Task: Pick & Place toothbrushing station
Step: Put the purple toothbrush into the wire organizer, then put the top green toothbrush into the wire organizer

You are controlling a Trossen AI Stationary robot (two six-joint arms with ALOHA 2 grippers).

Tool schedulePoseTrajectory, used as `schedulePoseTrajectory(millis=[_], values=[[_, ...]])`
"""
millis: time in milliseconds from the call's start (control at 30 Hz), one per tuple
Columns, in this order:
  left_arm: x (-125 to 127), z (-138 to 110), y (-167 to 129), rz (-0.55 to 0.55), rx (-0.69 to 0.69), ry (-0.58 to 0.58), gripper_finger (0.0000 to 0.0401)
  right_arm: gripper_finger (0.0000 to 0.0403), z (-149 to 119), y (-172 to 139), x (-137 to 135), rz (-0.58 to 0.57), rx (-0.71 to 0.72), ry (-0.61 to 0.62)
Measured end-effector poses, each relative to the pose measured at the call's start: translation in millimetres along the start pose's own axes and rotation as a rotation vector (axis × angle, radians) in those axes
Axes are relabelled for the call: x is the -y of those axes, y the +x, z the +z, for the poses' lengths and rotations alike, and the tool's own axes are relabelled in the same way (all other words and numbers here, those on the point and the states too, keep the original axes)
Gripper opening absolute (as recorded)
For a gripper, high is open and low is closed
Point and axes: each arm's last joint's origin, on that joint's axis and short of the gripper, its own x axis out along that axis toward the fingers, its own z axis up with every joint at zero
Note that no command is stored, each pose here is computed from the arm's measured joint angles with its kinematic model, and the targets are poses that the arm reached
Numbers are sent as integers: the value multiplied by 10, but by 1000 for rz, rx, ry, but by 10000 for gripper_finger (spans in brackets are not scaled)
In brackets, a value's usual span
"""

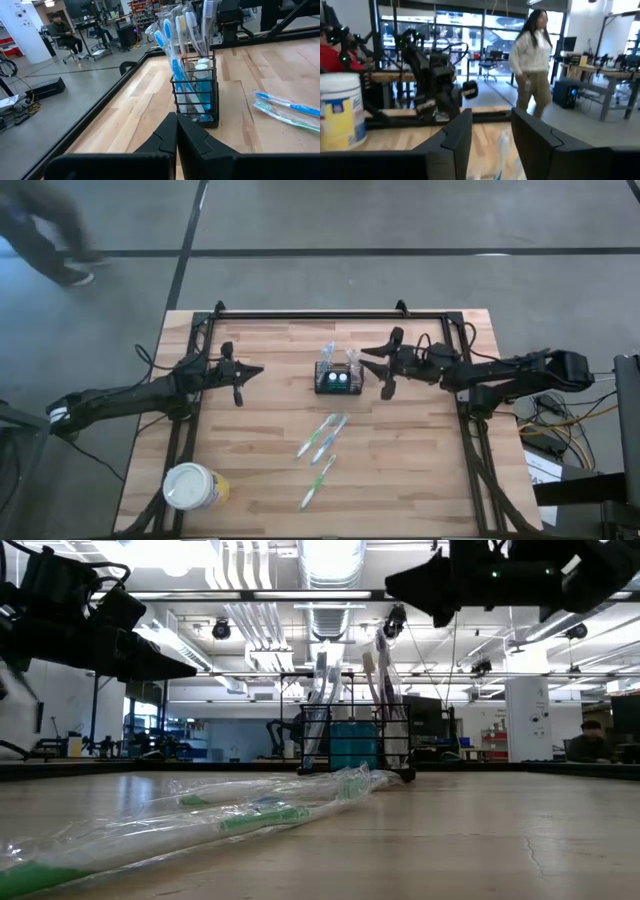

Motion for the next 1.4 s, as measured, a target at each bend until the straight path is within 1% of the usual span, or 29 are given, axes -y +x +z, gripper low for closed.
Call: schedulePoseTrajectory(millis=[67,200,300,367,500,667,1000,1100,1167,1333,1400], values=[[0,1,0,0,0,0,7,112,38,51,0,0,-10,-10],[0,0,0,0,0,1,7,63,31,197,-9,16,-105,-43],[0,0,0,0,0,2,7,28,15,324,-25,64,-147,-56],[0,0,0,0,0,2,7,14,-10,400,-34,82,-169,-64],[0,0,0,0,0,2,7,9,-29,522,-40,98,-199,-72],[0,-2,0,0,-2,2,7,8,-105,617,-45,109,-339,-87],[2,-8,0,-2,-9,1,7,8,-108,545,-31,69,-371,-80],[2,-9,0,-2,-9,1,7,8,-76,533,-33,57,-360,-83],[2,-9,0,-2,-9,1,7,8,1,508,-42,61,-331,-90],[4,-18,0,-4,-18,0,7,8,323,338,-64,77,-208,-103],[4,-20,0,-5,-21,0,7,8,450,213,-64,122,-150,-100]])
